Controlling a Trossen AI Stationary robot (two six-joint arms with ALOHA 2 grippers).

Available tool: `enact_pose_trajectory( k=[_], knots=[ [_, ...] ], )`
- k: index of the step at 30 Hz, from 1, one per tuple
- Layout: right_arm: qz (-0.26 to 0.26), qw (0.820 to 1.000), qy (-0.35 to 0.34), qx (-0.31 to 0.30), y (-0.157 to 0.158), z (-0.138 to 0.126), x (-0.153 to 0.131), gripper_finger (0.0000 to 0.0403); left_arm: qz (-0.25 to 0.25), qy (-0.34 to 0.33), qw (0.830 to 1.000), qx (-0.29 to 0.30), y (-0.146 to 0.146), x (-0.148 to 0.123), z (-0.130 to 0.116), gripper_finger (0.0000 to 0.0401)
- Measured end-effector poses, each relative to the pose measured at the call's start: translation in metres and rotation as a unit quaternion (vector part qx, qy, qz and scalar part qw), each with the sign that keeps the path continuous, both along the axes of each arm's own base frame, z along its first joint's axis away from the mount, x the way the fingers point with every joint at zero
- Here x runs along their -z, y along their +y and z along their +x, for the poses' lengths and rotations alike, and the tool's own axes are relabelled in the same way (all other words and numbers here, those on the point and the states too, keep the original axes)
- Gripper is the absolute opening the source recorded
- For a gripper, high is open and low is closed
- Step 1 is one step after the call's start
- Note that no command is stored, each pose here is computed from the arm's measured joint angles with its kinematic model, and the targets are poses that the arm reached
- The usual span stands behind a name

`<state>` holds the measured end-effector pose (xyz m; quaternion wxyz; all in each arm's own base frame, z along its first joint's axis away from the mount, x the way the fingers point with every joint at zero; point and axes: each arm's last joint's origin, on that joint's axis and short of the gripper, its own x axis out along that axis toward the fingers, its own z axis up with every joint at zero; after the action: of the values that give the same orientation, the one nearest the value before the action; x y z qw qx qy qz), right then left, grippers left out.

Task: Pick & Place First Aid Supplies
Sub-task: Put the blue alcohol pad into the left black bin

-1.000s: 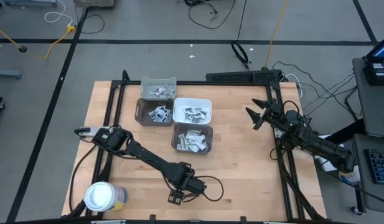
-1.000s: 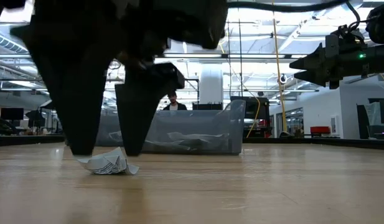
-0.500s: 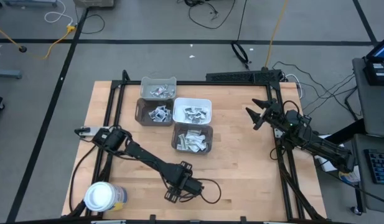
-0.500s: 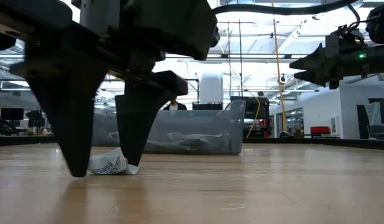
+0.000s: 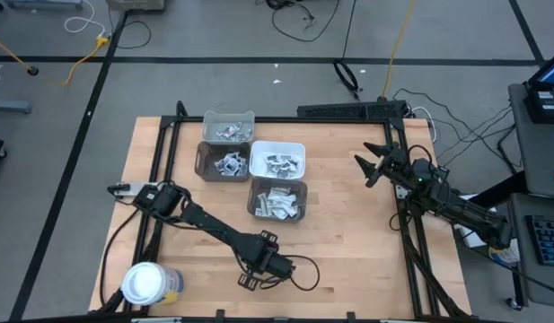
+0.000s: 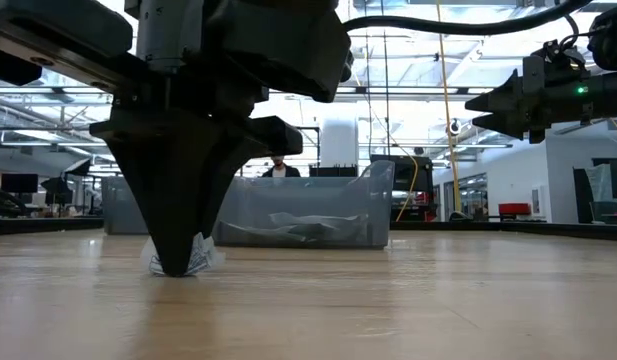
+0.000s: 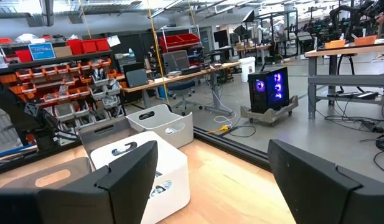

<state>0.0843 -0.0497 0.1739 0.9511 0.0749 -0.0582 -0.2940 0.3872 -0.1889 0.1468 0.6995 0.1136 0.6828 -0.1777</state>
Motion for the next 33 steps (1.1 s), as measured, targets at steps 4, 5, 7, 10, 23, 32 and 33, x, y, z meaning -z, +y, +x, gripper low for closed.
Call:
enact_pose_trajectory(
  k=[4,5,7,10,23,32,33],
  knots=[
    [0.000,1.000,0.000,0.000,0.000,0.000,0.000,0.0297,0.000,0.000,1.000,0.004,0.000,0.000,0.000,0.0009],
    [0.000,1.000,0.000,0.000,0.000,0.000,0.000,0.0297,0.000,0.000,1.000,0.004,0.000,0.000,0.000,0.0006],
    [0.000,1.000,0.000,0.000,0.000,0.000,0.000,0.0297,-0.010,0.007,1.000,-0.007,0.003,-0.002,0.000,0.0005],
    [0.000,1.000,0.000,0.000,0.000,0.000,0.000,0.0297,-0.018,0.017,0.999,-0.045,0.012,-0.015,-0.003,0.0006],
    [0.000,1.000,0.000,0.000,0.000,0.000,0.000,0.0297,-0.049,-0.030,0.958,-0.280,0.075,-0.129,-0.032,0.0004],
    [0.000,1.000,0.000,0.000,0.000,0.000,0.000,0.0297,-0.050,-0.009,0.912,-0.406,0.105,-0.153,-0.047,0.0003],
    [0.000,1.000,0.000,0.000,0.000,0.000,0.000,0.0297,-0.051,-0.009,0.912,-0.408,0.107,-0.154,-0.047,0.0003]
  ],
)
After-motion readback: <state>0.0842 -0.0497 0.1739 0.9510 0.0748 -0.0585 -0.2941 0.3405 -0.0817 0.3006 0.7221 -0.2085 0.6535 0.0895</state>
